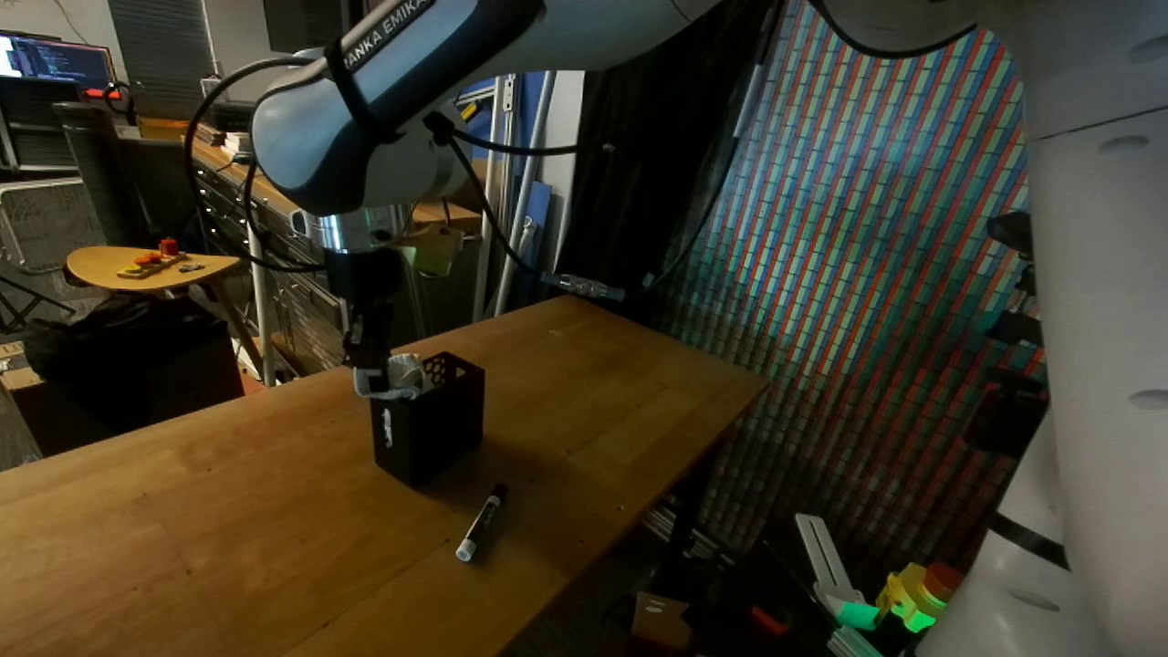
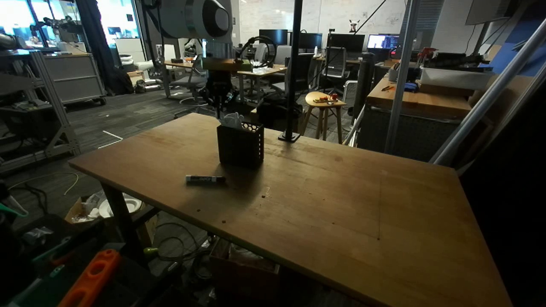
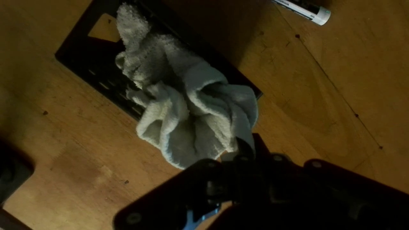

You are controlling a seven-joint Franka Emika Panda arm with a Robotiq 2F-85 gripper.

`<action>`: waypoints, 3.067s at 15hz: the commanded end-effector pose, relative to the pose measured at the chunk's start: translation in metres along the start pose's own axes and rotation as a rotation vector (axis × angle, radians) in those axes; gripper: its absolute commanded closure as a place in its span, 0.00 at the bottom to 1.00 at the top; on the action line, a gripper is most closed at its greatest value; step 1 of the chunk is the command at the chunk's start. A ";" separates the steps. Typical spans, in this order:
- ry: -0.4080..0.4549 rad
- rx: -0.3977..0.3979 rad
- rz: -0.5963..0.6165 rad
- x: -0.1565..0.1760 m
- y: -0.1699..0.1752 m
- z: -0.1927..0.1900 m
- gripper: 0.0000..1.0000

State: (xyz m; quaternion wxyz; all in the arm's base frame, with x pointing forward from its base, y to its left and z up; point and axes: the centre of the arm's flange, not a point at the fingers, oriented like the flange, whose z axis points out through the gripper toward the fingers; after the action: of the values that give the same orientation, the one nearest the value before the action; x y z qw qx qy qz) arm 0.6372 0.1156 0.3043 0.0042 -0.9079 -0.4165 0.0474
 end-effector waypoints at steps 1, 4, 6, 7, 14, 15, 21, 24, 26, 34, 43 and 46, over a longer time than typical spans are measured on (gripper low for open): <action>0.026 0.053 0.038 -0.005 0.006 0.011 0.91; 0.032 0.105 0.093 -0.006 0.012 0.024 0.90; 0.048 0.135 0.122 -0.007 0.015 0.029 0.91; 0.056 0.147 0.134 -0.007 0.015 0.031 0.92; 0.088 0.154 0.165 -0.011 0.021 0.017 0.92; 0.091 0.149 0.174 -0.014 0.024 0.012 0.93; 0.117 0.120 0.233 -0.034 0.045 -0.004 0.92; 0.122 0.127 0.251 -0.040 0.050 -0.002 0.92; 0.120 0.133 0.264 -0.043 0.051 0.001 0.92; 0.087 0.132 0.341 -0.051 0.057 0.017 0.92; 0.071 0.166 0.363 -0.055 0.066 0.037 0.92; 0.059 0.191 0.361 -0.055 0.067 0.050 0.92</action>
State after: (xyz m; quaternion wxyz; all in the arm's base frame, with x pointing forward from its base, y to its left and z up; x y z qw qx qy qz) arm 0.6458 0.0315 0.2663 0.0799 -0.9641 -0.2460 0.0599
